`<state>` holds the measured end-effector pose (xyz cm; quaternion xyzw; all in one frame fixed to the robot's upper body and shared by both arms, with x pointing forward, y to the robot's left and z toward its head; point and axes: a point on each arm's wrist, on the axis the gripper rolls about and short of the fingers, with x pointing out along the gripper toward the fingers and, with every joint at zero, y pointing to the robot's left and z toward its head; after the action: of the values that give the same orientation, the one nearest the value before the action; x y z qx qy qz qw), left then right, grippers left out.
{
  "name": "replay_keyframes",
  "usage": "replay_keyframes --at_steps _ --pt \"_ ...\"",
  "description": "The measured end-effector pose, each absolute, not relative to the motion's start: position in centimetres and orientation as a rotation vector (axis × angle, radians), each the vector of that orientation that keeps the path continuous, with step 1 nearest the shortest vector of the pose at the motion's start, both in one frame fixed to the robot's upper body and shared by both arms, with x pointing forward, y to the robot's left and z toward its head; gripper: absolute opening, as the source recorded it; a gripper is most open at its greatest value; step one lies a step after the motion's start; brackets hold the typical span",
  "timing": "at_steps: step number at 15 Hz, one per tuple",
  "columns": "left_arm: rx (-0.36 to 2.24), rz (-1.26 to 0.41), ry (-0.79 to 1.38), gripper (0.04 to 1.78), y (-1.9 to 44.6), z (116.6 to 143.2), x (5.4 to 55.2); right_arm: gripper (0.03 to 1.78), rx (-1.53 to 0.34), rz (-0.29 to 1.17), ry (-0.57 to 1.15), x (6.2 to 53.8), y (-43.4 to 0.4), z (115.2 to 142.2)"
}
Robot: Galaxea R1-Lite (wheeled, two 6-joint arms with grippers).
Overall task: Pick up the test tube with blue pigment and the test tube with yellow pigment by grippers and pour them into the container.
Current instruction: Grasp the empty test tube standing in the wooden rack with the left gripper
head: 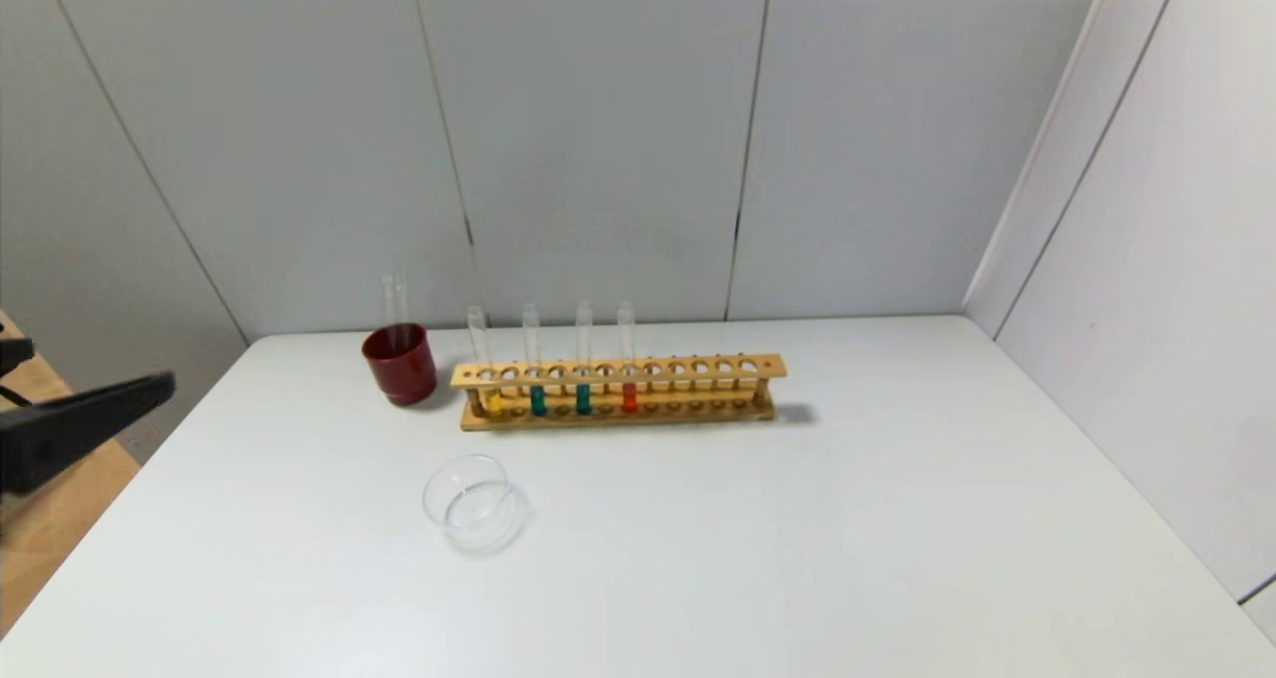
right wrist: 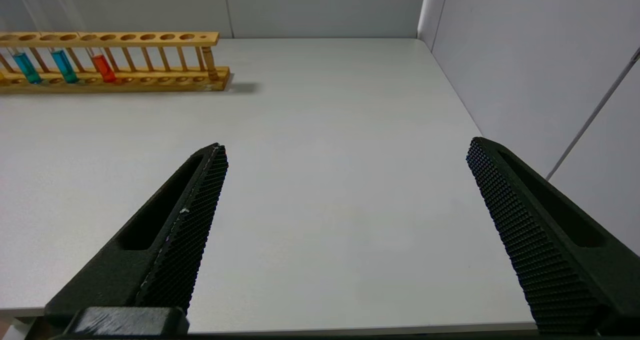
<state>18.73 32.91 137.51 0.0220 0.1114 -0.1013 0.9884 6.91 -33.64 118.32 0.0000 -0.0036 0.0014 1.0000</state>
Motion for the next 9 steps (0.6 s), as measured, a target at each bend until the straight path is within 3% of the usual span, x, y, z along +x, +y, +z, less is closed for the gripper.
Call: replay_keyframes --at_steps 3,9 --pt "0.027 -0.266 0.223 1.71 32.7 137.8 23.4 1.75 0.0 0.002 -0.007 6.9 -33.6 118.3" --pt "-0.018 -0.281 0.302 1.71 32.5 135.3 29.9 1.75 0.0 0.003 -0.007 6.9 -33.6 118.3"
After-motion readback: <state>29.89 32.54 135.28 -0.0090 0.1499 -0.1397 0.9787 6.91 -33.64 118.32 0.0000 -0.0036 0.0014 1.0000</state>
